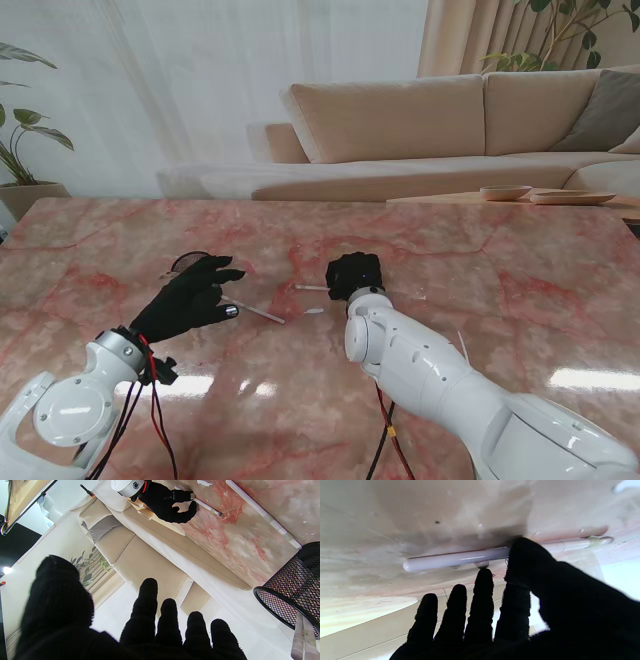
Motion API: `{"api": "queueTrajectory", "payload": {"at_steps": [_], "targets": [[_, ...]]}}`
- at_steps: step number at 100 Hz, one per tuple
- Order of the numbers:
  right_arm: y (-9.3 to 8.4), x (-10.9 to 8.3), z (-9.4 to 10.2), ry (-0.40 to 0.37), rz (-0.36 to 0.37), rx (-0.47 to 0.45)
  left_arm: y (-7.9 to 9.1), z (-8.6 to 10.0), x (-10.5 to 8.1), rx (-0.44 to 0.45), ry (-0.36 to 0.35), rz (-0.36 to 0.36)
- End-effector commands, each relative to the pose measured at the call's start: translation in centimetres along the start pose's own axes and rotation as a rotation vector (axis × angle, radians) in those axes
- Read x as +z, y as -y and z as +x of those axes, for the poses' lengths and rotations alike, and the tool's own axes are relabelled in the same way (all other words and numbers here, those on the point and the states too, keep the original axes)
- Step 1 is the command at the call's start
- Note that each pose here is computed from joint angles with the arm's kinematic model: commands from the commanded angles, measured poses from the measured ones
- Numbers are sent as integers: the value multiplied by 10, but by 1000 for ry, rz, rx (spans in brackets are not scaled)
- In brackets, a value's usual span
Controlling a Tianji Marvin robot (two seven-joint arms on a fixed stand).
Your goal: Insert makeup brushes into the holder
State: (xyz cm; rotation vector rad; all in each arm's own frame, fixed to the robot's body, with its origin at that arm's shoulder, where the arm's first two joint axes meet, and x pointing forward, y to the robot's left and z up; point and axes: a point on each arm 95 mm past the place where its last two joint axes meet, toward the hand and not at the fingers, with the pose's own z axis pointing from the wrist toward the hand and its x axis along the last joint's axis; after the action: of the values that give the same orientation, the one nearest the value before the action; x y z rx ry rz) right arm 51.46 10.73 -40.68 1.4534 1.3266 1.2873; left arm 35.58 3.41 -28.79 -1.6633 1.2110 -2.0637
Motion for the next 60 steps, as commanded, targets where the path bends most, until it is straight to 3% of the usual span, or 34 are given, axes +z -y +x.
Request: {"api": "queueTrajectory", "payload": {"at_steps": [1,60], "targets": [[31,-12,-8,24,87,-16,-3,-1,-2,-5,5,-1],[40,-11,-1,44,96,-4,-3,-2,-5,-10,17,2]]}}
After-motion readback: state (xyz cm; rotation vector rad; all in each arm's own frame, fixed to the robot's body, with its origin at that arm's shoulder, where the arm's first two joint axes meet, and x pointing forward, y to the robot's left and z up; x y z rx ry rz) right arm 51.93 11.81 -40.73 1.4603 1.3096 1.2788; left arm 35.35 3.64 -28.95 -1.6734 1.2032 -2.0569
